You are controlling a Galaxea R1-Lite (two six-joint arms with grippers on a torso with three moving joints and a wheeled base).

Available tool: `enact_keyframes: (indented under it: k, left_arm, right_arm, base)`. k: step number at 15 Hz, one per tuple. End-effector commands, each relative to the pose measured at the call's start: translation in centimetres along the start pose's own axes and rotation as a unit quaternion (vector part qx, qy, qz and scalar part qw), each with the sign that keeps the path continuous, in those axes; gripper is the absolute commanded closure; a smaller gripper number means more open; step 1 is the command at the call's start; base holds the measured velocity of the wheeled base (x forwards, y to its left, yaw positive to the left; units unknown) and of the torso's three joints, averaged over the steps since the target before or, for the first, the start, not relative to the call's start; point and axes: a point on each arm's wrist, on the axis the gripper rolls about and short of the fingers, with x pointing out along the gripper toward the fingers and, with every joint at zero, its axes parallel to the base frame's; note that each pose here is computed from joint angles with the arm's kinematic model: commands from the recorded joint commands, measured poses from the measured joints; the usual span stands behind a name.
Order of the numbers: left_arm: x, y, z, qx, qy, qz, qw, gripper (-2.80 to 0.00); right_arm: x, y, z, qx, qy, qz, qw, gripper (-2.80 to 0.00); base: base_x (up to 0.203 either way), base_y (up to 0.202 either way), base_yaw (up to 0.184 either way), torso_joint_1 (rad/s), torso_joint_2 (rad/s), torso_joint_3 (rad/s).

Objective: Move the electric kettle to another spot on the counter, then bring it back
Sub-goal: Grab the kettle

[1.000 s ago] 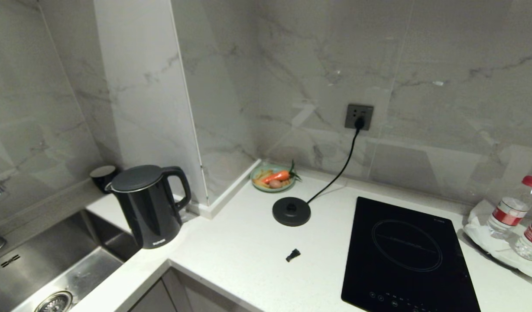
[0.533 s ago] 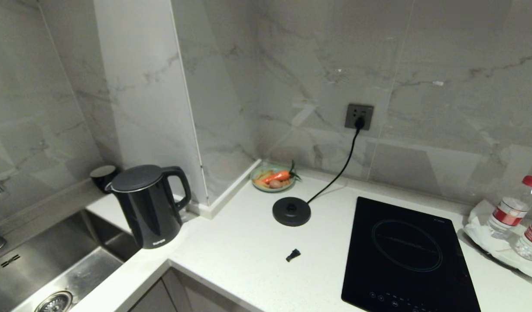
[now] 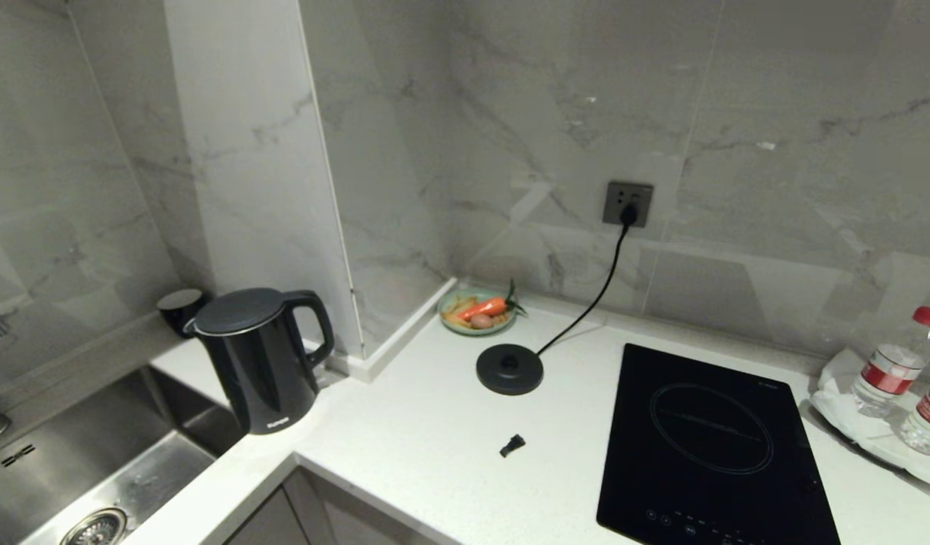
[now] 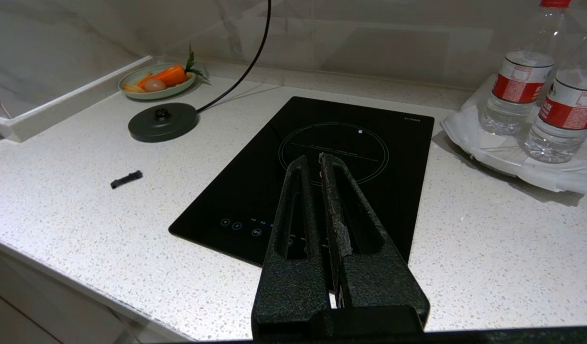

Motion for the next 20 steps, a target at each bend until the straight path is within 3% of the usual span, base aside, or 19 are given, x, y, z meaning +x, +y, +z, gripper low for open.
enact_keyframes:
  k: [1, 3, 6, 8, 10, 13, 15, 20]
  left_arm:
    - [6.6, 0.0, 1.6, 0.004, 0.039, -0.013, 0.9992, 0.0]
    - [9.9, -0.7, 3.1, 0.0, 0.026, -0.039, 0.9989, 0.0]
    - [12.5, -4.6, 3.9, -0.024, 0.036, -0.086, 0.9954, 0.0]
    - [14.4, -7.5, 3.5, -0.036, 0.052, -0.083, 0.9945, 0.0]
    - [16.2, -9.1, 3.3, -0.053, 0.037, -0.079, 0.9947, 0.0]
    - [16.9, -12.4, 2.1, -0.077, 0.056, -0.122, 0.9879, 0.0]
    - [17.8, -13.8, 1.3, -0.073, 0.074, -0.131, 0.9859, 0.0]
    - [22.0, -17.1, -1.8, -0.08, 0.094, -0.104, 0.9868, 0.0]
  right_arm:
    - [0.0, 0.0, 0.0, 0.0, 0.0, -0.001, 1.0, 0.0]
    - [0.0, 0.0, 0.0, 0.0, 0.001, 0.0, 1.0, 0.0]
    - [0.0, 0.0, 0.0, 0.0, 0.0, 0.0, 1.0, 0.0]
    - [0.0, 0.0, 0.0, 0.0, 0.0, 0.0, 1.0, 0.0]
    - [0.0, 0.0, 0.0, 0.0, 0.001, 0.0, 1.0, 0.0]
    - [0.0, 0.0, 0.0, 0.0, 0.0, -0.001, 1.0, 0.0]
    - [0.0, 0.0, 0.0, 0.0, 0.0, 0.0, 1.0, 0.0]
    - [0.0, 0.0, 0.0, 0.0, 0.001, 0.0, 1.0, 0.0]
  base:
    - [0.0, 0.0, 0.0, 0.0, 0.0, 0.0]
    - [0.0, 0.0, 0.0, 0.0, 0.0, 0.0]
    - [0.0, 0.0, 0.0, 0.0, 0.0, 0.0]
    - [0.0, 0.0, 0.0, 0.0, 0.0, 0.0]
    - [0.0, 0.0, 0.0, 0.0, 0.0, 0.0]
    - [0.0, 0.0, 0.0, 0.0, 0.0, 0.0]
    - [0.0, 0.0, 0.0, 0.0, 0.0, 0.0]
    - [0.0, 0.0, 0.0, 0.0, 0.0, 0.0]
